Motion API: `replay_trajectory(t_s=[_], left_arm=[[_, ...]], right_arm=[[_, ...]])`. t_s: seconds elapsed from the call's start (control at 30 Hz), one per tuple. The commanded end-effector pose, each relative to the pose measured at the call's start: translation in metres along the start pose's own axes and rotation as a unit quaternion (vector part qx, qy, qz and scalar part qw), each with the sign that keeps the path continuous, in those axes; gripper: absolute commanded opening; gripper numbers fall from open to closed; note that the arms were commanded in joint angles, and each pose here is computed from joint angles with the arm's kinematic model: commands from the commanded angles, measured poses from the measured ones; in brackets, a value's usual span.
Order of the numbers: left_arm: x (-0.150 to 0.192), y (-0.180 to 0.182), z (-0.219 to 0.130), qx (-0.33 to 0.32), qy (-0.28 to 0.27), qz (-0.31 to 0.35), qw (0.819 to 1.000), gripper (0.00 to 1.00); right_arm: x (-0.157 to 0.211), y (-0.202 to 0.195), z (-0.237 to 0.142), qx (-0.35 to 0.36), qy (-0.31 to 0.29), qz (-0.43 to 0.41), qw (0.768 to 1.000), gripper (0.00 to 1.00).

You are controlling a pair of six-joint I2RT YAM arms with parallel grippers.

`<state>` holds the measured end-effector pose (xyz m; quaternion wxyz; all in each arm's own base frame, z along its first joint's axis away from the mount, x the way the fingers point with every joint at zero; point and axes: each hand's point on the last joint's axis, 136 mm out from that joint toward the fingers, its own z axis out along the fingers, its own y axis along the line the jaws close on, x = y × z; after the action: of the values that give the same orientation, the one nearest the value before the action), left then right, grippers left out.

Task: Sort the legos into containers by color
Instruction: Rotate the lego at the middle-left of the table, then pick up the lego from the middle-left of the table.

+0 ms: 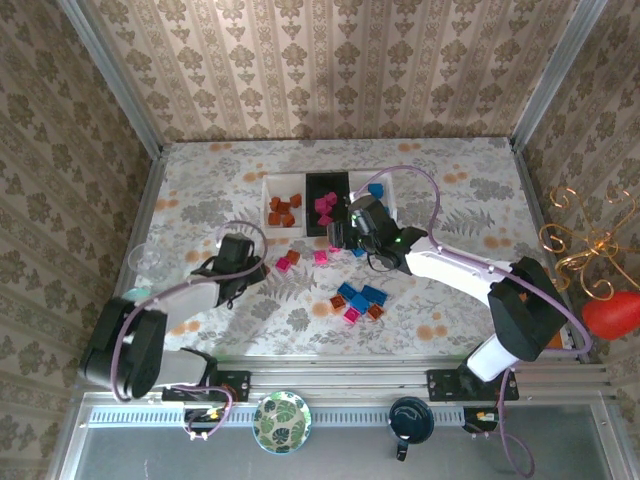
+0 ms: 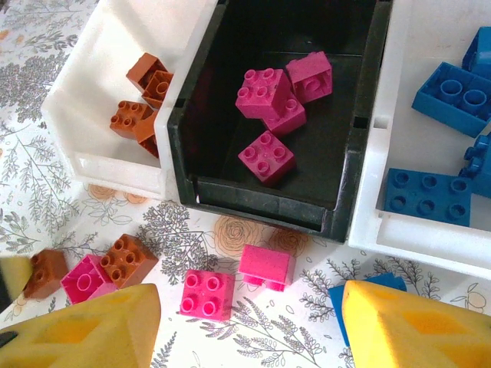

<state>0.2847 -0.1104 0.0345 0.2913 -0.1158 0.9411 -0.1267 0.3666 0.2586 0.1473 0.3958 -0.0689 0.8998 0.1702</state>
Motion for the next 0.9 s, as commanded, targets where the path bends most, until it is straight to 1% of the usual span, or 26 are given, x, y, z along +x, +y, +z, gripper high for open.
replay_trajectory(t_s=[0.0,0.07,0.1,0.17,0.23,0.37,0.43,0.53,0.6,0.77,0.87], left_arm=[[0.030,0.014,-0.018,-0.019,0.031,-0.003,0.999,0.37],[0.028,0.002,-0.032,-0.002,0.016,0.017,1.000,0.46],[0.026,-0.002,-0.039,0.001,0.007,0.028,1.000,0.53],[0.022,-0.006,-0.047,-0.002,-0.005,0.048,0.999,0.64],[0.024,-0.002,-0.047,-0.017,-0.001,0.062,0.998,0.74],[0.037,0.009,-0.034,-0.042,0.022,0.066,0.997,0.86],[0.040,0.011,-0.026,-0.045,0.021,0.070,0.996,0.90],[0.034,0.005,-0.015,-0.042,0.010,0.087,0.995,0.90],[0.030,0.000,-0.009,-0.039,0.005,0.096,0.995,0.88],[0.022,-0.005,0.005,-0.045,-0.003,0.118,0.992,0.76],[0.020,-0.012,0.011,-0.038,-0.003,0.126,0.991,0.69]], right_arm=[[-0.004,-0.003,-0.005,0.001,-0.014,0.007,1.000,0.66],[-0.003,-0.003,-0.004,0.001,-0.014,0.008,1.000,0.66],[-0.003,-0.003,-0.004,0.000,-0.015,0.009,1.000,0.66],[-0.003,-0.003,-0.003,-0.001,-0.014,0.011,1.000,0.66],[-0.002,-0.003,-0.002,0.000,-0.013,0.011,1.000,0.66],[0.001,-0.005,-0.001,0.002,-0.011,0.014,1.000,0.66],[0.002,-0.005,-0.001,0.002,-0.010,0.015,1.000,0.66],[0.004,-0.006,-0.001,0.003,-0.009,0.017,1.000,0.66],[0.003,-0.007,-0.003,0.004,-0.011,0.017,1.000,0.66],[0.001,-0.010,-0.009,0.008,-0.018,0.016,1.000,0.66],[0.001,-0.012,-0.009,0.011,-0.017,0.017,1.000,0.66]])
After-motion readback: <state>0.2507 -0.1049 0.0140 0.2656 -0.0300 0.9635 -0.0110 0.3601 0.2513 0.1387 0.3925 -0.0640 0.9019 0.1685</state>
